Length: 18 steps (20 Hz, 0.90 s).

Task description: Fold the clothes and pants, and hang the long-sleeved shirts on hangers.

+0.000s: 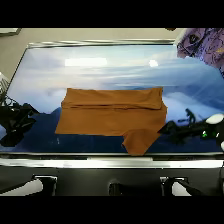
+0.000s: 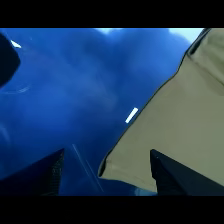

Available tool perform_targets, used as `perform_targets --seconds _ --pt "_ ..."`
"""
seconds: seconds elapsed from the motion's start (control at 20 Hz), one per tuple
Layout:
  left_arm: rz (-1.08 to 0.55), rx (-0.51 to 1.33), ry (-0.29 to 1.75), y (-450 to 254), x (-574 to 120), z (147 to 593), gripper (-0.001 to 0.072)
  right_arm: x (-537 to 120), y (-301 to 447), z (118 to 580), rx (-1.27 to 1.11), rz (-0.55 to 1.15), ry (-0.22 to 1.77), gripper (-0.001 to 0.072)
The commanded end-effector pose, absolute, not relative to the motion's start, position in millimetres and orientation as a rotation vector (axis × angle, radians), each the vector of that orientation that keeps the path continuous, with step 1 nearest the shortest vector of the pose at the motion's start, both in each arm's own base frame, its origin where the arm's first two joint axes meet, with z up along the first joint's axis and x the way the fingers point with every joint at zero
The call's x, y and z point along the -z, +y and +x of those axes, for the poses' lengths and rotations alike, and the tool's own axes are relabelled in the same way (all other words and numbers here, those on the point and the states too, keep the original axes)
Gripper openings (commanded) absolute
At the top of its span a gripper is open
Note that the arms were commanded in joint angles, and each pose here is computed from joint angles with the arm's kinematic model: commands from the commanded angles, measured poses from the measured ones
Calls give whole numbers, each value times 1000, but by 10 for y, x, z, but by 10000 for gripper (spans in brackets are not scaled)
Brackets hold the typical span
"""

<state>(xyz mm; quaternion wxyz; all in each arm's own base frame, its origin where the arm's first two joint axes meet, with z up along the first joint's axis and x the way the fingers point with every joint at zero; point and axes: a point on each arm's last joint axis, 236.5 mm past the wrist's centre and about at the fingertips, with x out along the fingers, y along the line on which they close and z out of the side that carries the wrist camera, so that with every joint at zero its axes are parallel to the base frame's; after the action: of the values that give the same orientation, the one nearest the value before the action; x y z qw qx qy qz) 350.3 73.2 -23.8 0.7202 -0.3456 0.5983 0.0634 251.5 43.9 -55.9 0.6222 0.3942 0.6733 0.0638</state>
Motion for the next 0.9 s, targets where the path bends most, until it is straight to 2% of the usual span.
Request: perform_targets --seconds 0.0,0.35,0.55,0.6,0.7,0.75,0.85 --pt "-794 -134 1325 623 310 3418 616 793 721 2211 -141 1025 1514 550" --pt "-793 -132 1325 615 308 3419 616 944 771 2316 -97 1116 1413 538" --pt "-795 -128 1325 597 304 3424 616 1078 894 2282 -100 1069 1450 522" --pt "-795 -128 1325 597 303 3424 616 1112 998 2277 -114 1047 1467 454" --pt "-811 -107 1355 531 289 3369 616 1136 1147 2299 -131 1011 1470 147" --pt "-804 -93 1372 505 299 3330 616 1124 1161 2325 -134 1006 1458 34" --pt "-778 -34 1385 433 350 3279 617 1070 1135 2379 -134 993 1428 31"
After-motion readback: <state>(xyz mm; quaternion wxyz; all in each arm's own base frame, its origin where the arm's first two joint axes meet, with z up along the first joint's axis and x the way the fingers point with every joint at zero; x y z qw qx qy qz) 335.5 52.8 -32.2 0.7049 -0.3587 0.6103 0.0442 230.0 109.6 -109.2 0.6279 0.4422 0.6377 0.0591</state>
